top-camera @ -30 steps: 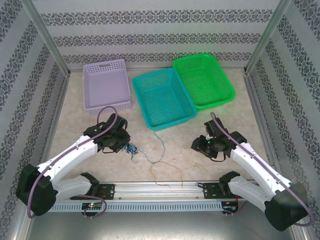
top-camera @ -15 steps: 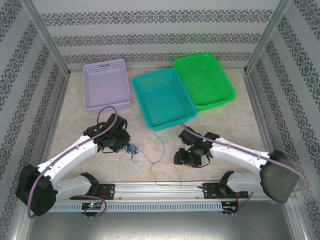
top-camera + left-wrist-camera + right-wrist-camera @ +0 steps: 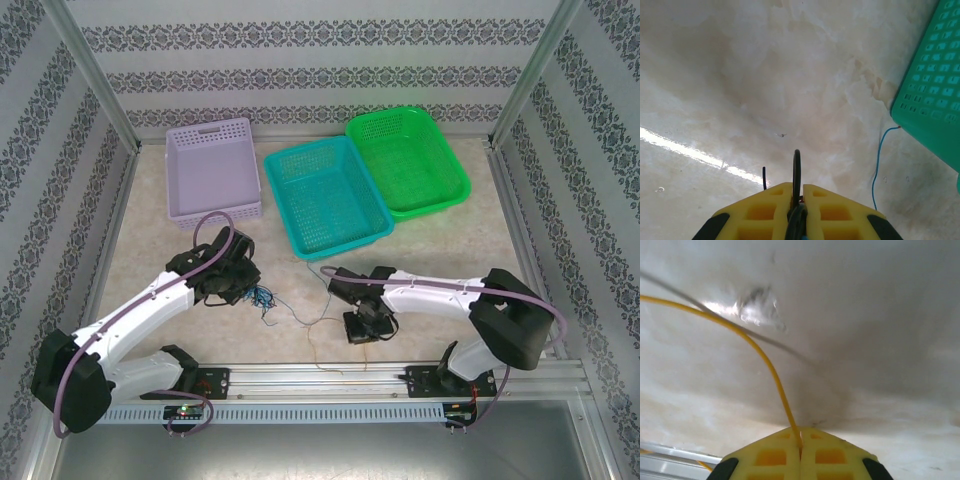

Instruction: Untangle the cables

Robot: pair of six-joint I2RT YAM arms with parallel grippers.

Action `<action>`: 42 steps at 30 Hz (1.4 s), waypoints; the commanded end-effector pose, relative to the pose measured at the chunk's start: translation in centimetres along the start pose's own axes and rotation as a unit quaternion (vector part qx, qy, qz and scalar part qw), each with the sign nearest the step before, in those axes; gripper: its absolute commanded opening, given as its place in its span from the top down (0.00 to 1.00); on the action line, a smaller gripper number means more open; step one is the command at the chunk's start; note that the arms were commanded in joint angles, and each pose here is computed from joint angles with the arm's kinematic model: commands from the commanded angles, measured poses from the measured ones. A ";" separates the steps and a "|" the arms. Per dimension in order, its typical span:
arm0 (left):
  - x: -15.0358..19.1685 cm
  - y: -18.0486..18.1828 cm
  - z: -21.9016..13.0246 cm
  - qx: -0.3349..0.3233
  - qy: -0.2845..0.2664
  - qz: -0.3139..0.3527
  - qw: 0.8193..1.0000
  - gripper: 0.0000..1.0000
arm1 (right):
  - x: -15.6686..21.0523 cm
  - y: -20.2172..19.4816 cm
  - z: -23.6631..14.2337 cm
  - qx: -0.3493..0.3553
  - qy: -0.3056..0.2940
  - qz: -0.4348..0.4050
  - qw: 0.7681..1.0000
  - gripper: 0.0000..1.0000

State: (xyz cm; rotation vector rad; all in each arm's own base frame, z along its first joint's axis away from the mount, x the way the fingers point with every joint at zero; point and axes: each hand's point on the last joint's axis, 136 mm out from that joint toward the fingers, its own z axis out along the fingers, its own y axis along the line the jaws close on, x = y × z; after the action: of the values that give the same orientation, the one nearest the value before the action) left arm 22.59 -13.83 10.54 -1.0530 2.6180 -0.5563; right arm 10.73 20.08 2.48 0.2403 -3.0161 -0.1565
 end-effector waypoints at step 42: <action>-5.0 -16.1 -10.3 0.246 0.033 -0.159 0.956 0.18 | -15.8 0.4 -29.6 -0.309 -0.407 0.050 0.858 1.00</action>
State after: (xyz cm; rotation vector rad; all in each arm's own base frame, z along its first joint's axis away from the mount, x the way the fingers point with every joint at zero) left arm 30.79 -16.68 24.55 -1.2226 2.2644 -1.0479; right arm 29.38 18.12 29.83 -0.1769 -3.5294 -1.4312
